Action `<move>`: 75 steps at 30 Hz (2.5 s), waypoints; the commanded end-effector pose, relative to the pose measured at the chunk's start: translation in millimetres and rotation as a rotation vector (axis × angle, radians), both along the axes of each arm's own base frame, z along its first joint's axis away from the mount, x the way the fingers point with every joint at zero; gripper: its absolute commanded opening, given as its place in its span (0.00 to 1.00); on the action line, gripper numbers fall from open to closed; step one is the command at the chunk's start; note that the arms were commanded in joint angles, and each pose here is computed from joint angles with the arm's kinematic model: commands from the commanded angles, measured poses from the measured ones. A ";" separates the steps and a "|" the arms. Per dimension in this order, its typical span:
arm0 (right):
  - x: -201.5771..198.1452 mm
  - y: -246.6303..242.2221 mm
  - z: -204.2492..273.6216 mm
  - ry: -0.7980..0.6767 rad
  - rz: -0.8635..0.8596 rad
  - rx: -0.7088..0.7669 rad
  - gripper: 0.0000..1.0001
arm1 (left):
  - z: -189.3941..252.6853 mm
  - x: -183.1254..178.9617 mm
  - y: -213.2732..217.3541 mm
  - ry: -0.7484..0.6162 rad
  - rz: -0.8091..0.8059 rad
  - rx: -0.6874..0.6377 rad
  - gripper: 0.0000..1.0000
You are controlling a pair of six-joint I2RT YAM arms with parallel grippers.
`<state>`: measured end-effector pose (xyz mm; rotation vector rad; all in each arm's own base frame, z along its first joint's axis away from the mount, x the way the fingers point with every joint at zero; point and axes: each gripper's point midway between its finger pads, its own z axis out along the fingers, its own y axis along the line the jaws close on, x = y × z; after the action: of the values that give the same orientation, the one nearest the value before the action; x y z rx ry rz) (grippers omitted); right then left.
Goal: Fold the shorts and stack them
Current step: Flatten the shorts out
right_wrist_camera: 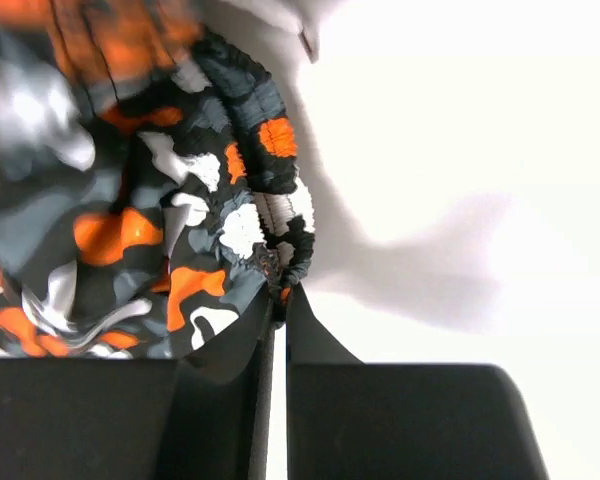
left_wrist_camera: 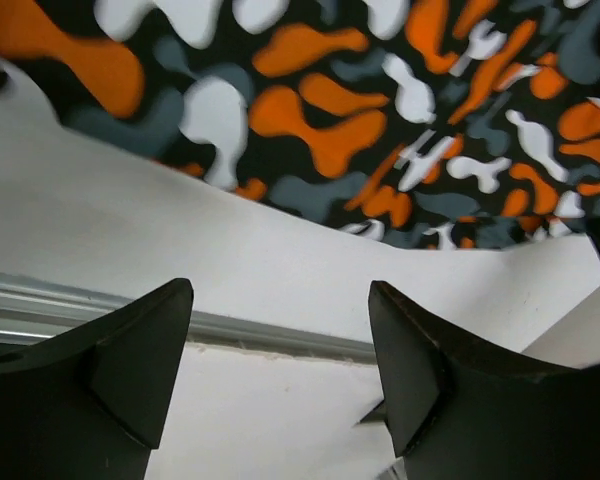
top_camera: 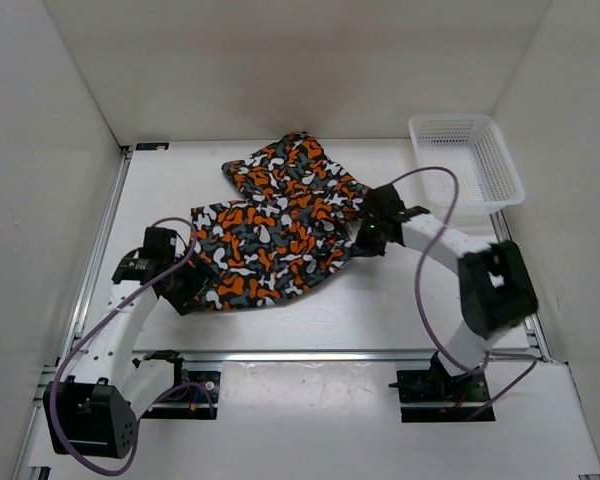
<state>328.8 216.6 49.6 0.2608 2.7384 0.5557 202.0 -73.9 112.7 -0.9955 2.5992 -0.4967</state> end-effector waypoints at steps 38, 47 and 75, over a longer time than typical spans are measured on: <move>-73.6 -124.4 66.6 -0.202 -0.350 -0.108 0.00 | -40.8 8.3 4.8 0.093 0.037 0.122 0.56; -73.5 -125.5 60.8 -0.180 -0.345 -0.117 0.00 | -72.4 1.0 -22.6 0.190 -0.124 0.124 0.75; -60.8 -141.6 82.6 -0.215 -0.328 -0.158 0.00 | 29.5 123.3 -8.0 -0.037 -0.171 0.233 0.10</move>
<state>258.1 76.7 114.4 0.5906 2.4855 0.2611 312.0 -93.1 130.7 -0.7011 2.6603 -0.2950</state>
